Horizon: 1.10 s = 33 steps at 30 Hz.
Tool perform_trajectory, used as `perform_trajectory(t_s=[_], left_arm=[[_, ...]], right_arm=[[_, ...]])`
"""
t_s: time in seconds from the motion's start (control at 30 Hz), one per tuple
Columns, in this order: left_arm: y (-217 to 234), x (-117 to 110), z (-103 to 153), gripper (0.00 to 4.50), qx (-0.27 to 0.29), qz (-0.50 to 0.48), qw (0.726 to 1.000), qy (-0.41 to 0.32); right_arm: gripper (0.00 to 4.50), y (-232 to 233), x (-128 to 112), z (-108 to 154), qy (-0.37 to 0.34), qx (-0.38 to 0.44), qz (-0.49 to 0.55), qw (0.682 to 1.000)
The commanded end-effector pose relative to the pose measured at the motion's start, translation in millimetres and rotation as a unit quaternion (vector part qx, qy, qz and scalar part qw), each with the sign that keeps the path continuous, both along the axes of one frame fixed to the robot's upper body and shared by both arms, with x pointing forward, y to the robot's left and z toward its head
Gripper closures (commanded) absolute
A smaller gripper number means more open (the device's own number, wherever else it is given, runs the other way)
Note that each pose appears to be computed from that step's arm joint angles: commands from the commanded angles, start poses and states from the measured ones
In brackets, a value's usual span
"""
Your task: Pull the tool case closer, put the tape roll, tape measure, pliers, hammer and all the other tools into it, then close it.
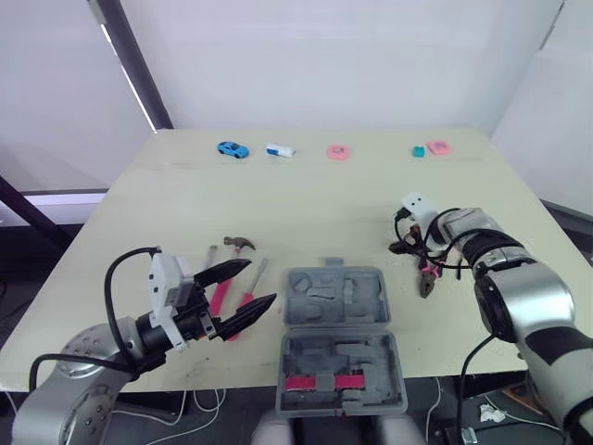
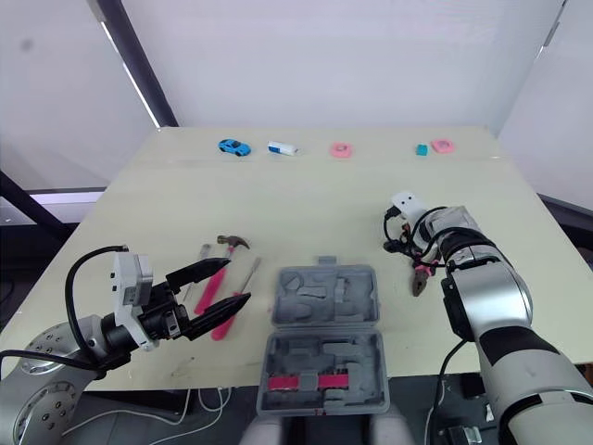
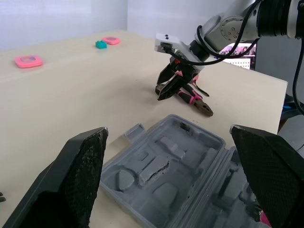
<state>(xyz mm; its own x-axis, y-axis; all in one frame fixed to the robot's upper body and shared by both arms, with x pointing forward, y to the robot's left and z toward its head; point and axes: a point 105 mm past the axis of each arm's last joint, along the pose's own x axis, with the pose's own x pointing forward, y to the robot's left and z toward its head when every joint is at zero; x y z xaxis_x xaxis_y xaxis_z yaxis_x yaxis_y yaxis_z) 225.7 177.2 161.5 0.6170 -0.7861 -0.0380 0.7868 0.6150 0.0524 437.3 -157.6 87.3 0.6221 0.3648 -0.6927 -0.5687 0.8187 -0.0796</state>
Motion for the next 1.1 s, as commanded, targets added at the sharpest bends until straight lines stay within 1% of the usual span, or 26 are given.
perform_trajectory(t_s=[0.03, 0.23, 0.27, 0.33, 0.37, 0.4, 0.43, 0.5, 0.53, 0.57, 0.6, 0.63, 0.77, 0.87, 0.9, 1.0, 1.1], left_arm=[[-8, -4, 14, 0.11, -0.003, -0.017, 0.999, -0.028], [-8, -4, 14, 0.11, -0.003, -0.017, 0.999, -0.027], [-8, -4, 14, 0.04, -0.003, -0.018, 0.999, -0.027], [-9, -4, 15, 0.00, -0.003, -0.019, 0.999, -0.027], [-9, -3, 15, 0.00, -0.003, -0.019, 0.999, -0.028], [-9, -3, 15, 0.00, -0.003, -0.019, 0.999, -0.028], [-9, -2, 15, 0.00, -0.003, -0.019, 0.999, -0.028], [-9, -2, 16, 0.00, -0.002, -0.020, 0.999, -0.029], [-9, -2, 17, 0.00, -0.002, -0.021, 0.999, -0.029], [-9, -2, 17, 0.00, -0.002, -0.021, 0.999, -0.029], [-10, -2, 17, 0.00, -0.002, -0.022, 0.999, -0.029], [-10, -2, 17, 0.00, -0.002, -0.022, 0.999, -0.029], [-10, -2, 17, 0.00, -0.003, -0.024, 0.999, -0.027], [-11, -3, 16, 0.00, -0.004, -0.026, 0.999, -0.024], [-10, -3, 15, 0.00, -0.004, -0.026, 0.999, -0.023], [-9, -2, 12, 0.00, 0.000, -0.031, 0.999, -0.017], [-8, -1, 10, 0.00, 0.003, -0.038, 0.999, -0.013]], right_arm=[[0.08, 0, 3, 2, -0.007, 0.025, -0.031, 0.999], [0.08, 0, 0, -7, 0.003, 0.032, -0.041, 0.999], [0.31, 0, 0, -7, 0.003, 0.034, -0.042, 0.999], [1.04, 2, 0, -8, 0.004, 0.039, -0.043, 0.998], [1.24, 3, 0, -7, 0.003, 0.044, -0.045, 0.998], [1.99, 3, 0, -7, 0.002, 0.048, -0.047, 0.998], [2.11, 4, 1, -7, 0.001, 0.050, -0.049, 0.998], [2.98, 3, 1, -8, -0.001, 0.048, -0.050, 0.998], [3.33, 3, 1, -8, -0.002, 0.047, -0.051, 0.998], [3.97, 3, 1, -8, -0.003, 0.044, -0.050, 0.998], [4.31, 2, 1, -8, -0.005, 0.039, -0.048, 0.998], [4.41, 1, 1, -8, -0.006, 0.035, -0.047, 0.998], [4.41, -2, 1, -3, -0.010, 0.003, -0.016, 1.000], [4.41, -5, 1, 2, -0.012, -0.039, 0.028, 0.999], [4.41, -7, -1, 5, -0.010, -0.069, 0.063, 0.996], [4.41, -12, -8, 14, 0.003, -0.167, 0.187, 0.968], [4.41, -13, -15, 24, 0.022, -0.224, 0.275, 0.935]])
